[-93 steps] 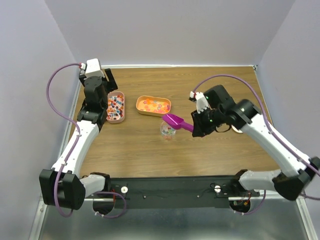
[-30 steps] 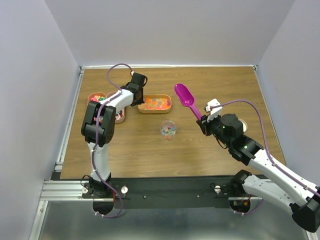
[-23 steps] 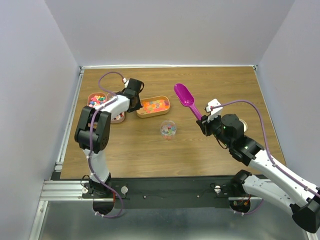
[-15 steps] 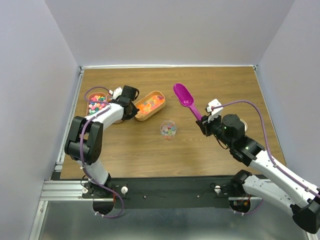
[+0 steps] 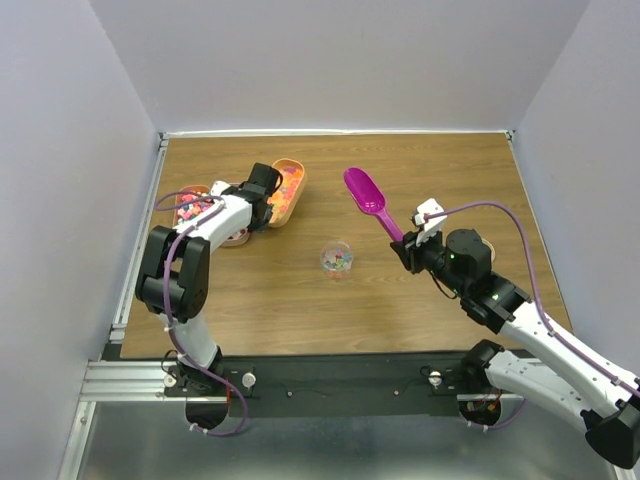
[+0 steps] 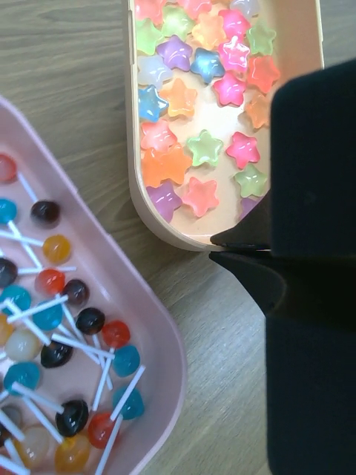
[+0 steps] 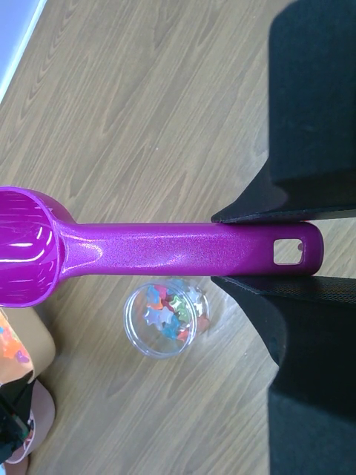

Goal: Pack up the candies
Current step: Move the storage box to the center of the board, then scoop the fake candies from the storage box.

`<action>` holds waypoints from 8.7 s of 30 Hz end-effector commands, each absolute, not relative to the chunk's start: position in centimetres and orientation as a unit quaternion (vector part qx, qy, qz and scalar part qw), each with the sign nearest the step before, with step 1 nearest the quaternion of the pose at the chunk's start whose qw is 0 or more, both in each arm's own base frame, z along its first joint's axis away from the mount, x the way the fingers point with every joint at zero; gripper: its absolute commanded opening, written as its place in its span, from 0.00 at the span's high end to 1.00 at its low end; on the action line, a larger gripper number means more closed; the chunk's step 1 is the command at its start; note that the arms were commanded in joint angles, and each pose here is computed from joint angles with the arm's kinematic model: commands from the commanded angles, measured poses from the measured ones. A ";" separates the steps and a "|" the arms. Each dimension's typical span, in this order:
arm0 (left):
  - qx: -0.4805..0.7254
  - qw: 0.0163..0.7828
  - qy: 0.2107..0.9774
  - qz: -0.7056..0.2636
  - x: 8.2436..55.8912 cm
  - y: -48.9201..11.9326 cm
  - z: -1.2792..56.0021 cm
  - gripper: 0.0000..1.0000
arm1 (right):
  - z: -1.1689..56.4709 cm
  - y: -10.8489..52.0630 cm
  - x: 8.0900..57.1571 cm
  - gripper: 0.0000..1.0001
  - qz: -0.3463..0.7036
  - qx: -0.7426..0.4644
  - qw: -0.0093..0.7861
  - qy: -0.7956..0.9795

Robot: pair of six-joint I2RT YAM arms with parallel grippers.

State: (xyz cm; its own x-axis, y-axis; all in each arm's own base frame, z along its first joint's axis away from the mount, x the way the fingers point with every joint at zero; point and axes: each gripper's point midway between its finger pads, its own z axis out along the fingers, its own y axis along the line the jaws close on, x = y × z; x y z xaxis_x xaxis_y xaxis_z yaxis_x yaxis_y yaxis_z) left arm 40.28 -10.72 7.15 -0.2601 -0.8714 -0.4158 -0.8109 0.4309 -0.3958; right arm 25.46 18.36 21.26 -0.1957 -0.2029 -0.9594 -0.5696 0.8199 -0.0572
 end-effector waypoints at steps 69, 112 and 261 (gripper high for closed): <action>-0.116 0.320 0.939 0.046 41.0 -5.9 3.9 0.88 | 21.2 19.6 25.1 0.99 0.186 -0.270 0.578 0.747; -0.039 0.258 0.964 -0.046 31.2 -22.7 3.9 1.00 | 21.2 19.4 25.2 0.99 0.180 -0.268 0.581 0.747; -0.120 0.382 0.914 -0.058 42.7 -12.2 12.4 0.42 | 16.0 22.1 29.7 0.99 0.065 -0.588 0.165 0.789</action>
State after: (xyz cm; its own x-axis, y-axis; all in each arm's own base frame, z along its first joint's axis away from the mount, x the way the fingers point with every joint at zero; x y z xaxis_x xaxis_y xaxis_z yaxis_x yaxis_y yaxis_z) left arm 41.62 -13.38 9.38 -0.7142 -0.3751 -0.5909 -0.2694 0.9266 -0.2624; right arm 29.18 23.49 17.07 -0.2646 -0.8388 -0.4759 -0.9220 0.3646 -0.1299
